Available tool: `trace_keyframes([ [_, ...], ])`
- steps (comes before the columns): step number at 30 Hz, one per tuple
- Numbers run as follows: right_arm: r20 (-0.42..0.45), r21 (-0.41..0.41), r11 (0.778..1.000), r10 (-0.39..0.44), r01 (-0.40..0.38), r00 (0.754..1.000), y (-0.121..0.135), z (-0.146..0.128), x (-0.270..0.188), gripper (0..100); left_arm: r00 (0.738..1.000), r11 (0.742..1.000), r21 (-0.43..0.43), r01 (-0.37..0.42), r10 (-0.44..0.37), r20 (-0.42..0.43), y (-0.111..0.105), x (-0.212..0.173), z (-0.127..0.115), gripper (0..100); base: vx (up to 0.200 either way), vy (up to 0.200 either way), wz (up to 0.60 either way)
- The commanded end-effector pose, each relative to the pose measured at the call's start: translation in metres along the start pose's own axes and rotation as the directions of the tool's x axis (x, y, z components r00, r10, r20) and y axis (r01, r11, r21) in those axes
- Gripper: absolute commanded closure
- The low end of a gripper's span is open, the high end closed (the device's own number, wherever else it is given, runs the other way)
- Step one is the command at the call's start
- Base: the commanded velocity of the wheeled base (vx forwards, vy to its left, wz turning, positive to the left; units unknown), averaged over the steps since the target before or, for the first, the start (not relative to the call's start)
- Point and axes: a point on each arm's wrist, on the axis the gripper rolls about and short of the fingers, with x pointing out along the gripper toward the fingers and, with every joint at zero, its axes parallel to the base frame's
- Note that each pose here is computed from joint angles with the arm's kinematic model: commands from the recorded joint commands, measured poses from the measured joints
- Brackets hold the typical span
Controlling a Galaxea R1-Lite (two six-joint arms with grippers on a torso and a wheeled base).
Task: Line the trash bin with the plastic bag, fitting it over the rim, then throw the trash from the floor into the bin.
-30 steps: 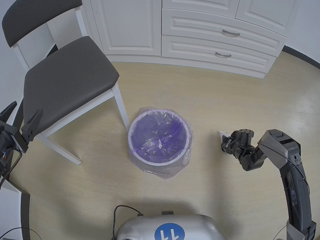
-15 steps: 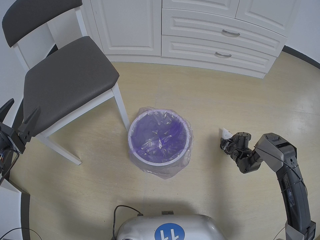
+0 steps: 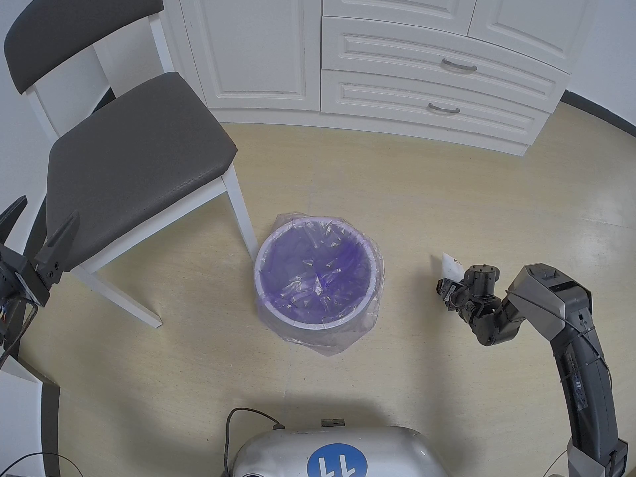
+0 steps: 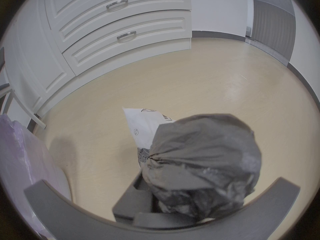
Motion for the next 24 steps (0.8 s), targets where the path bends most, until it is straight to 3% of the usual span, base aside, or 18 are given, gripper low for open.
trace_keyframes([
  [1,-0.017,-0.025,0.999,0.029,-0.03,0.999,0.019,0.048,-0.052,100,1.0,1.0,0.0,-0.003,0.003,0.012,0.0,-0.003,0.002,0,0.0,0.0,0.0],
  [5,-0.056,-0.099,0.989,0.101,-0.106,0.993,0.024,0.087,-0.109,100,1.0,1.0,0.001,-0.002,0.002,0.023,0.0,-0.005,0.004,0,0.0,0.0,0.0],
  [8,-0.059,-0.198,0.973,0.112,-0.122,0.992,0.015,0.108,-0.149,100,0.999,1.0,0.001,-0.002,0.002,0.033,0.001,-0.006,0.005,0,0.0,0.0,0.0],
  [10,-0.054,-0.215,0.969,0.113,-0.122,0.992,0.014,0.113,-0.156,100,0.999,1.0,0.001,-0.002,0.002,0.033,0.001,-0.006,0.005,0,0.0,0.0,0.0],
  [11,-0.046,-0.259,0.956,0.127,-0.135,0.991,0.013,0.123,-0.18,100,0.999,1.0,0.001,-0.002,0.002,0.034,0.001,-0.007,0.005,0,0.0,0.0,0.0],
  [14,-0.059,-0.36,0.896,0.255,-0.258,0.965,0.015,0.136,-0.247,100,0.999,1.0,0.001,-0.002,0.002,0.033,0.001,-0.007,0.005,0,0.0,0.0,0.0],
  [15,-0.059,-0.36,0.896,0.255,-0.258,0.965,0.015,0.136,-0.247,100,0.999,1.0,0.001,-0.002,0.002,0.033,0.001,-0.007,0.005,0,0.0,0.0,0.0],
  [16,-0.074,-0.409,0.847,0.34,-0.339,0.938,0.019,0.136,-0.28,100,1.0,1.0,0.001,-0.002,0.002,0.031,0.001,-0.006,0.005,0,0.0,0.0,0.0],
  [17,-0.076,-0.431,0.825,0.37,-0.365,0.926,0.02,0.136,-0.294,100,1.0,1.0,0.001,-0.002,0.002,0.031,0.001,-0.006,0.005,0,0.0,0.0,0.0],
  [18,-0.075,-0.451,0.806,0.394,-0.384,0.916,0.022,0.136,-0.305,100,0.999,1.0,0.001,-0.002,0.002,0.033,0.001,-0.007,0.005,0,0.0,0.0,0.0],
  [19,-0.076,-0.457,0.801,0.399,-0.387,0.914,0.022,0.135,-0.308,100,0.999,1.0,0.001,-0.002,0.002,0.033,0.001,-0.007,0.005,0,0.0,0.0,0.0],
  [24,-0.096,-0.549,0.694,0.501,-0.465,0.86,0.033,0.124,-0.351,100,0.999,1.0,0.011,0.0,0.0,0.035,0.0,-0.007,0.005,0,0.0,0.0,0.0],
])
